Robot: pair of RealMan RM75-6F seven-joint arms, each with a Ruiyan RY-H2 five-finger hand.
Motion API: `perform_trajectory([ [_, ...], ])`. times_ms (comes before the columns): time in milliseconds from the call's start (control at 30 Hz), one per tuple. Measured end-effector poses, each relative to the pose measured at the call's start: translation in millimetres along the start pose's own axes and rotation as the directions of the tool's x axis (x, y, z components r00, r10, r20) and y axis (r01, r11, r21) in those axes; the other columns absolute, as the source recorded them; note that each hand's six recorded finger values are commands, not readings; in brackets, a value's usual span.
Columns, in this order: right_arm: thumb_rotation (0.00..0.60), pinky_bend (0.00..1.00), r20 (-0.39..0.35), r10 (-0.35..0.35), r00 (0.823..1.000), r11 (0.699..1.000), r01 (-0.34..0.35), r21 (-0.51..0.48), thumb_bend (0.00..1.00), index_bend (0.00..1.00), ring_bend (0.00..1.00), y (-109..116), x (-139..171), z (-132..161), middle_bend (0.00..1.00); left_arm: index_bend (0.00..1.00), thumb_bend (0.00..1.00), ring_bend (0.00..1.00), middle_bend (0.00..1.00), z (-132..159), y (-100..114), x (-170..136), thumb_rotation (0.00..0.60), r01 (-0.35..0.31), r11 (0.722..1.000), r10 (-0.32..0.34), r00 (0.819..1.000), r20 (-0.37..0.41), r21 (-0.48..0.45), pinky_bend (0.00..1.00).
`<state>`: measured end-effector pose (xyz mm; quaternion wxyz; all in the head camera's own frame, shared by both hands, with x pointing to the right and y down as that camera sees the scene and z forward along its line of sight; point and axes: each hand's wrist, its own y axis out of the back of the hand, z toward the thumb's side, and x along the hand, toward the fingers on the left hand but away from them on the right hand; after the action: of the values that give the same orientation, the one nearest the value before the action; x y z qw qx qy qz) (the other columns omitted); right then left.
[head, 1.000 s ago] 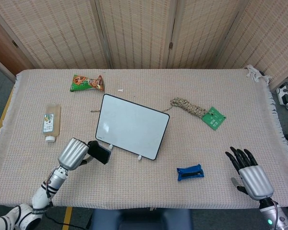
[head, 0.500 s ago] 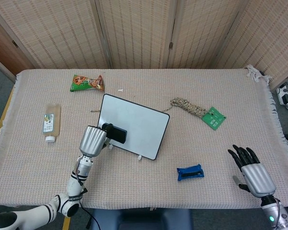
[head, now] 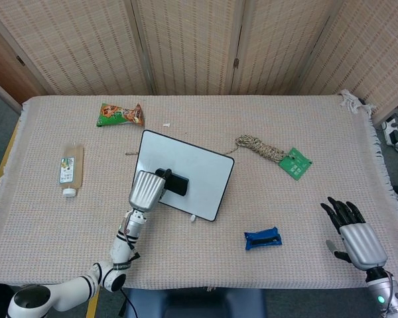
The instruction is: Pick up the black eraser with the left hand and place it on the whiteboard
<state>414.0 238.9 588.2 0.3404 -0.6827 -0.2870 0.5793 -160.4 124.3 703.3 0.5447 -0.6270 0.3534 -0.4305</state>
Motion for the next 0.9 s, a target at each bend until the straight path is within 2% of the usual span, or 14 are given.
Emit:
perform_trajectory([
  [267, 0.6, 0.0, -0.002, -0.005, 1.0, 1.0, 0.005, -0.005, 0.39, 0.0, 0.0, 1.7, 1.3, 0.5, 0.0, 0.56, 0.4, 0.94, 1.0, 10.8, -4.1, 1.3, 0.6, -0.002, 1.0, 0.002, 1.0, 0.028, -0.007, 0.99],
  [433, 0.6, 0.0, 0.0, -0.013, 1.0, 1.0, 0.013, -0.01, 0.39, 0.0, 0.0, 3.9, 3.1, -0.6, 0.0, 0.44, 0.39, 0.93, 1.0, 17.2, -7.2, 0.4, 0.6, 0.0, 1.0, 0.0, 0.999, 0.04, -0.014, 0.99],
  [600, 0.6, 0.0, -0.003, -0.022, 1.0, 1.0, 0.022, -0.01, 0.39, 0.0, 0.0, 5.8, 5.6, -0.4, 0.0, 0.34, 0.31, 0.93, 1.0, 21.5, -4.9, -1.6, 0.6, -0.011, 1.0, 0.012, 0.999, 0.05, -0.023, 0.99],
  [900, 0.6, 0.0, -0.008, -0.034, 0.999, 0.999, 0.034, -0.007, 0.39, 0.0, 0.0, 7.5, 9.2, 0.7, 0.0, 0.31, 0.26, 0.93, 1.0, 22.7, 2.9, -8.5, 0.6, -0.024, 0.999, 0.026, 0.998, 0.059, -0.037, 0.99],
])
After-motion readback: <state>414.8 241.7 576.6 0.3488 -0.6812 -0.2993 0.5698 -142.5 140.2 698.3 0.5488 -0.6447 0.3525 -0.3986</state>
